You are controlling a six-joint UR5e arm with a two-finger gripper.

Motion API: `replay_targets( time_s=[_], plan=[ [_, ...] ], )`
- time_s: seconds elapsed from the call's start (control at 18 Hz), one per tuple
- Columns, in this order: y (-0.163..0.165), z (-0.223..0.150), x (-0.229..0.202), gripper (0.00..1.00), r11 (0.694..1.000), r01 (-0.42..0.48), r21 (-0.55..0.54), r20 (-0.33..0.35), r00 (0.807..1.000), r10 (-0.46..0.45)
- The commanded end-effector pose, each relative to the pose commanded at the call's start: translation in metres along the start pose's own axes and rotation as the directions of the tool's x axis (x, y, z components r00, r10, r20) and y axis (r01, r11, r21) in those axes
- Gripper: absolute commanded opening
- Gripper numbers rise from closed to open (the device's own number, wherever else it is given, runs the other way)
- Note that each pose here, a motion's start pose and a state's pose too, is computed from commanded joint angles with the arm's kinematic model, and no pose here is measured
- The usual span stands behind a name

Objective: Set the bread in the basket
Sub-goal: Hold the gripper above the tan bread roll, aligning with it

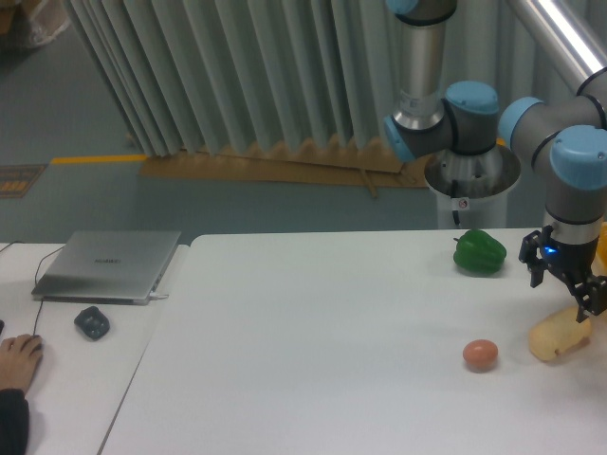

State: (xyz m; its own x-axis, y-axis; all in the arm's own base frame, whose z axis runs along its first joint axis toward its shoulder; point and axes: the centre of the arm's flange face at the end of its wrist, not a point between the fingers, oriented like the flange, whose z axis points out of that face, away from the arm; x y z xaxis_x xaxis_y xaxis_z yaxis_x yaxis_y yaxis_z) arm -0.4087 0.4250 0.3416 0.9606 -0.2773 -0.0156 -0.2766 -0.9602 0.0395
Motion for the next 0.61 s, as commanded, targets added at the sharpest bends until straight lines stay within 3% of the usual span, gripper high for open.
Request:
replay_targets(
  time_s=[0.61],
  plan=[
    [0.0044,-0.0019,-0.0018,1.00,1.000,0.009,-0.003,0.002,1.000,-0.009]
  ],
)
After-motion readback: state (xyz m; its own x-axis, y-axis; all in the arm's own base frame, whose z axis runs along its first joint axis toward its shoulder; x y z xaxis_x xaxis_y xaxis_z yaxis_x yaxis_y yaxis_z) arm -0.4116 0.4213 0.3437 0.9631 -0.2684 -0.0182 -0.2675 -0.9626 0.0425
